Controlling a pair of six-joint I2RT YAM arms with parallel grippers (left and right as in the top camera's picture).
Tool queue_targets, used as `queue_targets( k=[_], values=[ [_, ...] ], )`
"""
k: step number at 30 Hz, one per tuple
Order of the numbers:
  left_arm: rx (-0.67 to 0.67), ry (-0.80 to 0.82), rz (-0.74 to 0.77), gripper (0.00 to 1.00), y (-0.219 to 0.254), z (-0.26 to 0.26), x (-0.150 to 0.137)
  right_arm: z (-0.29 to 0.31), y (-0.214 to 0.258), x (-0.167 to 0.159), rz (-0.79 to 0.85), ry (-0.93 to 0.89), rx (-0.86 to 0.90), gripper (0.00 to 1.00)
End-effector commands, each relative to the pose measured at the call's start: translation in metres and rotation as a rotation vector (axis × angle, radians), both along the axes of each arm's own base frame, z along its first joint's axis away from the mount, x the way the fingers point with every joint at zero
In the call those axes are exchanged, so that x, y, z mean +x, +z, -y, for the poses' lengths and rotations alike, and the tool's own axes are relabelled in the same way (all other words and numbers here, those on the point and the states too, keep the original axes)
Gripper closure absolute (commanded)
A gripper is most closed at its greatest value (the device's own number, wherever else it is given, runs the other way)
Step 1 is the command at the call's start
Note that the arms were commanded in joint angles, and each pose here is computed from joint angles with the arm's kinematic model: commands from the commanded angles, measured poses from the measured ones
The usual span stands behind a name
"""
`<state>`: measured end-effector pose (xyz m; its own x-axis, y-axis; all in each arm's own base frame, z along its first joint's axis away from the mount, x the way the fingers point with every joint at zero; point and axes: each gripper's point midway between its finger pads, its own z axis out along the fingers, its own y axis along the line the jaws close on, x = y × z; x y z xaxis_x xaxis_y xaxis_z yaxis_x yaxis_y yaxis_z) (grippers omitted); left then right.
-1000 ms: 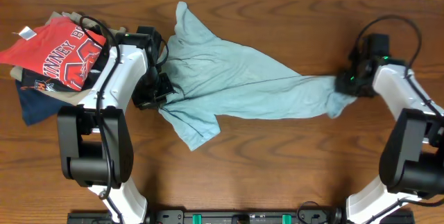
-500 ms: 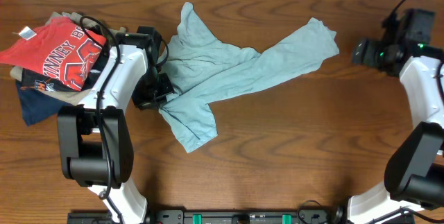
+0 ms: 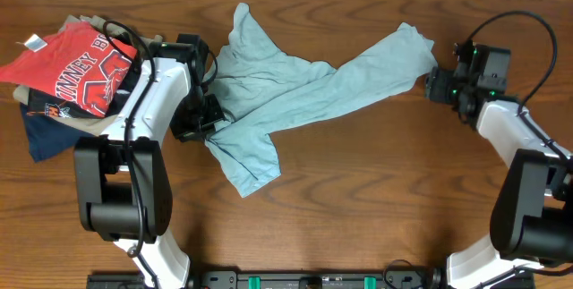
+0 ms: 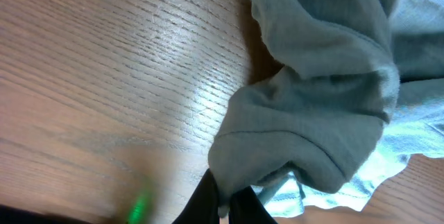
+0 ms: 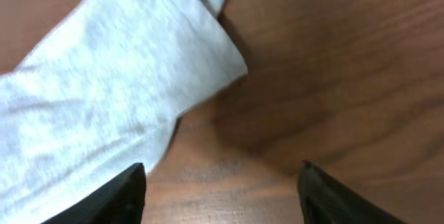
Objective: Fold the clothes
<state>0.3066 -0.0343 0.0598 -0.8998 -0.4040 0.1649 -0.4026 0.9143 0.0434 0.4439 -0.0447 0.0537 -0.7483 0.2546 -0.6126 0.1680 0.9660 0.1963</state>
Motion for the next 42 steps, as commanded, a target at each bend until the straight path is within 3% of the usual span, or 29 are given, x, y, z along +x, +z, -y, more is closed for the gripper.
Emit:
queue_targets(
  k=[1,6,15,21,26,34,42],
  values=[
    [0.017,-0.016,0.000,0.94,0.001,-0.004,0.000,-0.007,-0.015,-0.007,-0.010,-0.093,0.093,0.35],
    [0.016,-0.016,0.001,0.94,0.000,-0.004,0.000,-0.008,-0.026,-0.005,-0.003,-0.153,0.150,0.42],
    [0.016,-0.016,0.010,0.94,0.000,-0.004,0.002,-0.020,-0.069,-0.002,-0.066,-0.197,0.281,0.38],
    [0.015,-0.016,0.016,0.94,0.000,-0.004,0.003,-0.026,-0.070,0.010,-0.021,-0.199,0.346,0.40],
    [0.016,-0.016,0.016,0.94,0.000,-0.004,0.003,-0.018,-0.061,0.020,0.038,-0.211,0.336,0.55],
    [0.015,-0.016,0.015,0.94,0.000,-0.004,0.003,0.002,-0.056,0.024,0.076,-0.277,0.354,0.99],
    [0.015,-0.016,0.015,0.94,0.000,-0.004,0.003,0.031,-0.043,0.023,0.099,-0.325,0.370,0.99]
  ],
)
